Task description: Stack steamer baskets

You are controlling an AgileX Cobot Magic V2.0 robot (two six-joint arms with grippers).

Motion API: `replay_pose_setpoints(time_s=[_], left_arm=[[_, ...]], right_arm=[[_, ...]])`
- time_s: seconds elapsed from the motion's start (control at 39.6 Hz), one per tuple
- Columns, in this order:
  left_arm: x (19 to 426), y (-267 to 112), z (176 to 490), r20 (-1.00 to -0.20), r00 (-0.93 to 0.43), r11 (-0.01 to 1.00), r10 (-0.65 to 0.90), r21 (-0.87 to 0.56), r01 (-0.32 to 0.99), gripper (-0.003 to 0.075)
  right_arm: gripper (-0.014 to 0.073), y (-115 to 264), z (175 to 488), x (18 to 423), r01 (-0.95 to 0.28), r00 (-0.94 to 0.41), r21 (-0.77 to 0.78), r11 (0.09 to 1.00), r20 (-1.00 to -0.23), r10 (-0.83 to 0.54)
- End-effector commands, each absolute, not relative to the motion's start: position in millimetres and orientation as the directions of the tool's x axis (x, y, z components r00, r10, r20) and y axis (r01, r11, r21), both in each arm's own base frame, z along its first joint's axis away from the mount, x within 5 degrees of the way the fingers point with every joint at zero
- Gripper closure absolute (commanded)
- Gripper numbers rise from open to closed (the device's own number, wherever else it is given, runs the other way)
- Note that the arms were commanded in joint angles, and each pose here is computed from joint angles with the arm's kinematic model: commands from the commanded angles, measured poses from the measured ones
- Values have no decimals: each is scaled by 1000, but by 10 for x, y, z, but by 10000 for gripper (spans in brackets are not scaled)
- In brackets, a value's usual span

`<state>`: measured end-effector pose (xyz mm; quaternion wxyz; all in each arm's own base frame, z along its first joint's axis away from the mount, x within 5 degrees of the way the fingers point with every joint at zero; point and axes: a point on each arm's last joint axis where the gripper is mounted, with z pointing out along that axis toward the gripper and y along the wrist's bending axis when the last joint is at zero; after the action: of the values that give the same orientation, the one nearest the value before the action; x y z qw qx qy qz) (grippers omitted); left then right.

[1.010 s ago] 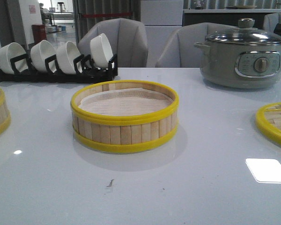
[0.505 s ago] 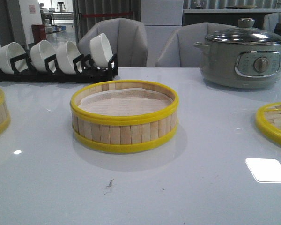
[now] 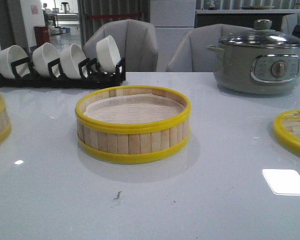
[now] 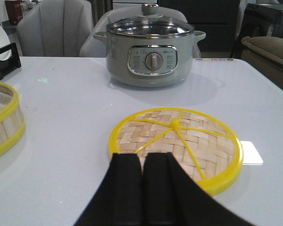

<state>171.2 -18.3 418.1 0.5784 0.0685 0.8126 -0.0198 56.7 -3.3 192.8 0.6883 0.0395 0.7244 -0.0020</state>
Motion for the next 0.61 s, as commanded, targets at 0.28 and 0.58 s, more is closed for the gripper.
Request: replay_pose_setpoints(time_s=[0.28,0.58], left_arm=[[1688,-180,4391,-978,-198,992,64,40,124,637],[1685,-180,4378,-975,-212,991,65,39,125,637]], right_arm=[[563,-33,2069,543,58,71,41,997,-997,37],[563,-33,2069,543,58,71,41,997,-997,37]])
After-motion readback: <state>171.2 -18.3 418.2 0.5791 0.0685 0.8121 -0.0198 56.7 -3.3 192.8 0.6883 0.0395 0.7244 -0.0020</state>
